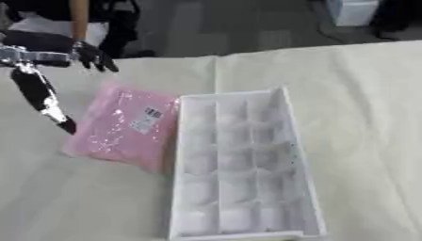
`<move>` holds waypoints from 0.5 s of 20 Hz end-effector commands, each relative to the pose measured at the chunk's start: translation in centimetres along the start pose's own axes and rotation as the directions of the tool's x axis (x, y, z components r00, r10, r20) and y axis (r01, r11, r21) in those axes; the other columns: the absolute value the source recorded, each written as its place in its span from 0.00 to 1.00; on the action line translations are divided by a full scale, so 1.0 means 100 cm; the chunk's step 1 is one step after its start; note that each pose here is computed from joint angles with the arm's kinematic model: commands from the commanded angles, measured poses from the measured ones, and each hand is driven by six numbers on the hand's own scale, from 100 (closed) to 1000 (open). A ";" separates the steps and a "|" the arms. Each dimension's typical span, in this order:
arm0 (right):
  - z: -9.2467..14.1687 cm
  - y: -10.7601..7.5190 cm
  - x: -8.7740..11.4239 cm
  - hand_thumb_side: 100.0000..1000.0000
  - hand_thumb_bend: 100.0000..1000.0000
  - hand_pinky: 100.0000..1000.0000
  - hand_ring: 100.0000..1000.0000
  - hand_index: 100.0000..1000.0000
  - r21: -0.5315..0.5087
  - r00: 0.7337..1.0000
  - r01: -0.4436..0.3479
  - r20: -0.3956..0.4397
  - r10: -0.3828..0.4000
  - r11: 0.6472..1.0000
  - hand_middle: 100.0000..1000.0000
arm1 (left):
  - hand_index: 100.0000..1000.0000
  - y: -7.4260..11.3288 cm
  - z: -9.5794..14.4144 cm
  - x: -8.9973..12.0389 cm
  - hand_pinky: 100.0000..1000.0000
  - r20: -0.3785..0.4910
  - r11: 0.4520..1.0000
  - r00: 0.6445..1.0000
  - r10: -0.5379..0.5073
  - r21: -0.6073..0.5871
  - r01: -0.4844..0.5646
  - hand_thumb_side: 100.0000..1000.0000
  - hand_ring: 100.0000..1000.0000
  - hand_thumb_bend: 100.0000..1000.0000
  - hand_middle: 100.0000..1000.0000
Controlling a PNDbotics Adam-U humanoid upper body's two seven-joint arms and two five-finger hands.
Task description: Pick up objects on the table and place them in the box.
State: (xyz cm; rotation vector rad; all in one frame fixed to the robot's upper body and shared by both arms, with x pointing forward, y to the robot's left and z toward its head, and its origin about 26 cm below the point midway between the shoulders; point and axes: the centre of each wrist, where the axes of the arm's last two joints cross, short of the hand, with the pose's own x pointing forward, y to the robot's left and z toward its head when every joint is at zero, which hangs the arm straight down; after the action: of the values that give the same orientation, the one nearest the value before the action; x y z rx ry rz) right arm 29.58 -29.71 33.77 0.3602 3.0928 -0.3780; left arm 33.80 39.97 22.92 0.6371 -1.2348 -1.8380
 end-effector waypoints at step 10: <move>-0.009 -0.001 0.004 0.91 0.00 0.62 0.73 0.74 0.002 0.999 0.000 0.032 0.000 1.000 0.74 | 0.97 0.002 -0.017 0.014 0.73 -0.022 0.983 0.988 -0.151 -0.106 0.148 0.43 0.85 1.00 0.85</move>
State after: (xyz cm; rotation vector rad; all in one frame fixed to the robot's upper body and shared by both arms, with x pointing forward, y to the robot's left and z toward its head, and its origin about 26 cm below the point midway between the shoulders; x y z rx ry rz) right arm 29.64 -29.56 33.68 0.3507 3.0963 -0.3729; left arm 34.46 38.18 21.16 0.6633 -1.1046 -1.9588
